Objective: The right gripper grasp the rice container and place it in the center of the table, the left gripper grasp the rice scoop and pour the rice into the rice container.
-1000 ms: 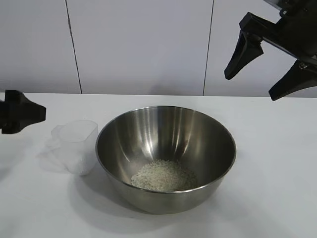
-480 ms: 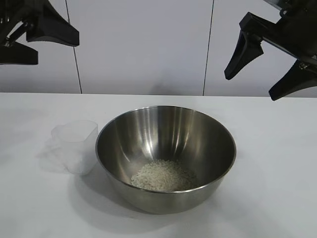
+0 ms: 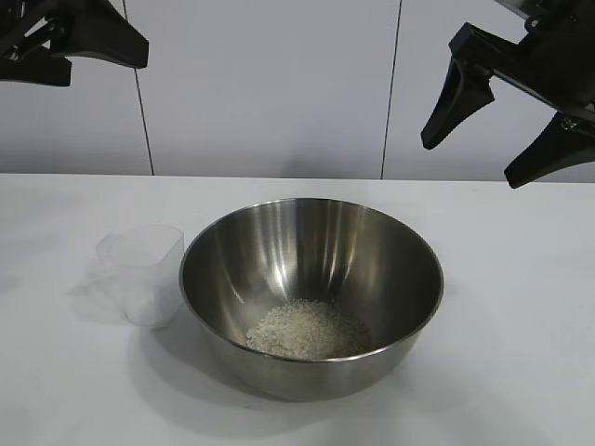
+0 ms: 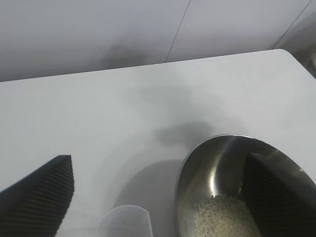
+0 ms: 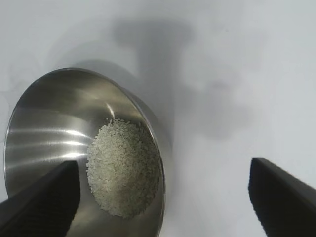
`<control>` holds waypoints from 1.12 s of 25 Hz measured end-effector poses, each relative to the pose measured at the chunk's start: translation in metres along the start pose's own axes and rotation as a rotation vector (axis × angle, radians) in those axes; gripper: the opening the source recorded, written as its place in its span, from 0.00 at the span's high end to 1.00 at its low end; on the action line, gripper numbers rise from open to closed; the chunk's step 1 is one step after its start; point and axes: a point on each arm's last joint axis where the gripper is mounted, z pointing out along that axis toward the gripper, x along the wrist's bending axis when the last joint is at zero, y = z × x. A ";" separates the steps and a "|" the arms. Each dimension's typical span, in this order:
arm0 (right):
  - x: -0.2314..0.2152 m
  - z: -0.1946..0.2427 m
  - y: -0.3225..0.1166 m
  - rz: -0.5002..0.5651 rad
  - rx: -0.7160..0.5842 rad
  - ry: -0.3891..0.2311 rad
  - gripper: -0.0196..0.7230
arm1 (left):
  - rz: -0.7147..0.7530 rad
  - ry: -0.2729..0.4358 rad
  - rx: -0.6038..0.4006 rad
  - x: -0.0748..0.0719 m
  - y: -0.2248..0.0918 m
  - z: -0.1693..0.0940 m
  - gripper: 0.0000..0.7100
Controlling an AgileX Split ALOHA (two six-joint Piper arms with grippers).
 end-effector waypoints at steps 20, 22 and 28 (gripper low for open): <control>0.000 0.000 0.000 0.000 0.000 0.000 0.11 | 0.614 0.212 -0.062 0.014 0.028 -0.005 0.12; 0.000 0.000 0.000 0.000 0.000 0.000 0.11 | 0.725 0.285 -0.047 0.019 0.029 -0.007 0.14; 0.000 0.000 0.000 0.000 0.000 0.000 0.11 | 0.691 0.546 -0.024 0.040 0.035 -0.016 0.15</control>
